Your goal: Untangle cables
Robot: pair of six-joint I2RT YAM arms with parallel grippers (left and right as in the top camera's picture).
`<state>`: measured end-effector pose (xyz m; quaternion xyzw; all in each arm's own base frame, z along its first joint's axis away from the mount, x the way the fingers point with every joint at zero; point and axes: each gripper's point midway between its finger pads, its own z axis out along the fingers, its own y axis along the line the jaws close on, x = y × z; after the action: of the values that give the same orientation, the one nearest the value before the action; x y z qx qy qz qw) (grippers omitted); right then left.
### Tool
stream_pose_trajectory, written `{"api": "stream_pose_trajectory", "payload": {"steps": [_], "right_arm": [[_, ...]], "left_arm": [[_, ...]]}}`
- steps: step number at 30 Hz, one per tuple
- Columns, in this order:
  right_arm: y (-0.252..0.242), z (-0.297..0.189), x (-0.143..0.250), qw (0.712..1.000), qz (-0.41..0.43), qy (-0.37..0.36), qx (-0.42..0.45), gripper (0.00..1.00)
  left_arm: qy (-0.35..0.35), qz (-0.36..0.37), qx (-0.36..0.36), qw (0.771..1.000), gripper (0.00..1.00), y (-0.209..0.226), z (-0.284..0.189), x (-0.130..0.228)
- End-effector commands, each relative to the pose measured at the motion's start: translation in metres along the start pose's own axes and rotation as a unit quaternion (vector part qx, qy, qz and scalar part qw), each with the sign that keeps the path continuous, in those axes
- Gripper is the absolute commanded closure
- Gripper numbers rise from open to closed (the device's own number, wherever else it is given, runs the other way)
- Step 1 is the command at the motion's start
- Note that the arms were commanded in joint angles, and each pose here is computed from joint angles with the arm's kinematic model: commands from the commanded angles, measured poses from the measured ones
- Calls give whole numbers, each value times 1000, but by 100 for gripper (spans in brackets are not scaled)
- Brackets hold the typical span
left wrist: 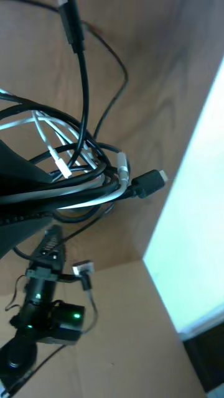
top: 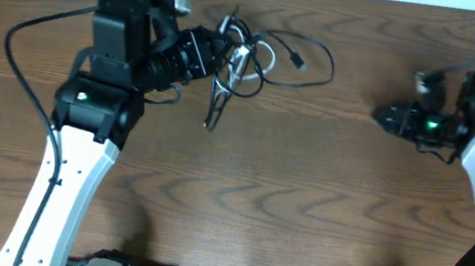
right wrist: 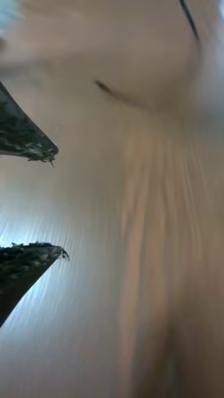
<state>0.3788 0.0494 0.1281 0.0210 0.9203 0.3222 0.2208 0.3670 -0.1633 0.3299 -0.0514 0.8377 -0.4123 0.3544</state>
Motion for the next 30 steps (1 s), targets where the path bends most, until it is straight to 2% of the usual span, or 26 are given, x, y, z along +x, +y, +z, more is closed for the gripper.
{"api": "stream_pose_trajectory", "payload": {"steps": [1,4,9,11,13,15,17,19,21,27,30], "right_arm": [[84,7,10,974,-140,7,-177,47],[118,10,12,960,-153,11,-232,44],[134,16,11,962,-124,20,-243,43],[123,24,7,975,-97,19,-200,43],[92,34,0,994,-20,12,-104,43],[93,35,0,994,-15,13,-105,42],[115,34,4,985,-75,15,-154,42],[146,28,10,957,-173,8,-231,41],[161,25,9,938,-229,-8,-261,38],[198,14,14,875,-350,-47,-331,29],[206,19,30,859,-380,-34,-341,27]], "left_arm": [[59,-22,-14,998,93,12,22,25],[112,-52,-52,991,93,40,39,48],[152,-105,-86,979,93,67,57,66],[158,-141,-99,972,93,75,63,71],[159,-199,-114,960,92,79,65,74],[153,-254,-123,947,93,80,65,75],[142,-337,-137,921,93,80,65,75],[136,-434,-161,876,93,82,63,81],[142,-473,-169,853,93,81,60,87],[161,-498,-184,832,93,81,55,99],[171,-501,-174,831,92,76,55,100]]}}
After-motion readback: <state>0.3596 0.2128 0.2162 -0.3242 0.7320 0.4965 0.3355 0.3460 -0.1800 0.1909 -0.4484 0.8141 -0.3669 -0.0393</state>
